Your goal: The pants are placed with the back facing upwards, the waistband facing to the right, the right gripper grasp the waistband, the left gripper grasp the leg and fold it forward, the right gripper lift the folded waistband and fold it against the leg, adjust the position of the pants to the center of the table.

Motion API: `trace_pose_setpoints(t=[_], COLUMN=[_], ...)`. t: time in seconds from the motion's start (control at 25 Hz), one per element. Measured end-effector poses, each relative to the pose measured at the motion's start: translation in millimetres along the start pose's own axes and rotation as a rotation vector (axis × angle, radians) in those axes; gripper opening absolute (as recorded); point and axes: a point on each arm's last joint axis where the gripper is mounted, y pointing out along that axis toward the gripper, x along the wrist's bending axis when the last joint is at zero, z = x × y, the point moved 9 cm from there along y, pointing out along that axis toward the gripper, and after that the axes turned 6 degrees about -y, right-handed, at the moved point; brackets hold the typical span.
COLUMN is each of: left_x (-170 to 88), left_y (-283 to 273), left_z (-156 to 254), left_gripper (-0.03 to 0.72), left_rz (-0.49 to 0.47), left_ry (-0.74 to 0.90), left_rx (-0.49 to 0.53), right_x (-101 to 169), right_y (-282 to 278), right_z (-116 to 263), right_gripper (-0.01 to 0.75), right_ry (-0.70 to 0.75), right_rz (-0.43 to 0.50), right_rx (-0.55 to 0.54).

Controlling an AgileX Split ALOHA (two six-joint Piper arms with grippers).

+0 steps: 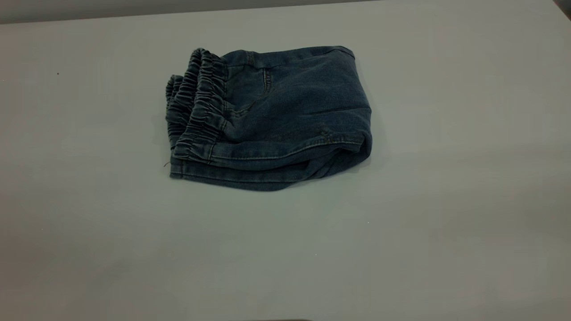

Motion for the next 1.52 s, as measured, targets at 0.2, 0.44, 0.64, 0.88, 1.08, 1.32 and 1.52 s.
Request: trace_pose_setpoints(t=[0.2, 0.44, 0.64, 0.88, 1.08, 1.32, 1.52], left_x=[1, 28, 49, 55, 51, 47, 47], left_y=[0, -3, -12, -34, -53, -59, -58], left_z=[0, 0, 5, 11, 16, 19, 19], left_gripper=[0.48, 0.48, 0.48, 0.48, 0.48, 0.48, 0.48], left_rz=[-0.006, -0.164, -0.305, -0.41, -0.465, -0.473, -0.473], left_ry=[-0.008, -0.208, -0.38, -0.469, -0.479, -0.472, -0.472], left_rx=[-0.001, -0.018, -0.062, -0.212, -0.366, -0.416, -0.415], right_x=[0, 0, 0, 1, 1, 1, 1], right_y=[0, -2, -16, -17, -17, -17, -17], right_z=[0, 0, 1, 2, 2, 2, 2], right_gripper=[0.512, 0.512, 0.512, 0.512, 0.512, 0.512, 0.512], right_ry=[0.0, 0.008, 0.012, 0.012, 0.012, 0.013, 0.013], right_rz=[-0.001, 0.005, 0.013, 0.009, 0.009, 0.008, 0.008], right_rx=[0.0, -0.016, -0.129, -0.136, -0.136, -0.136, -0.136])
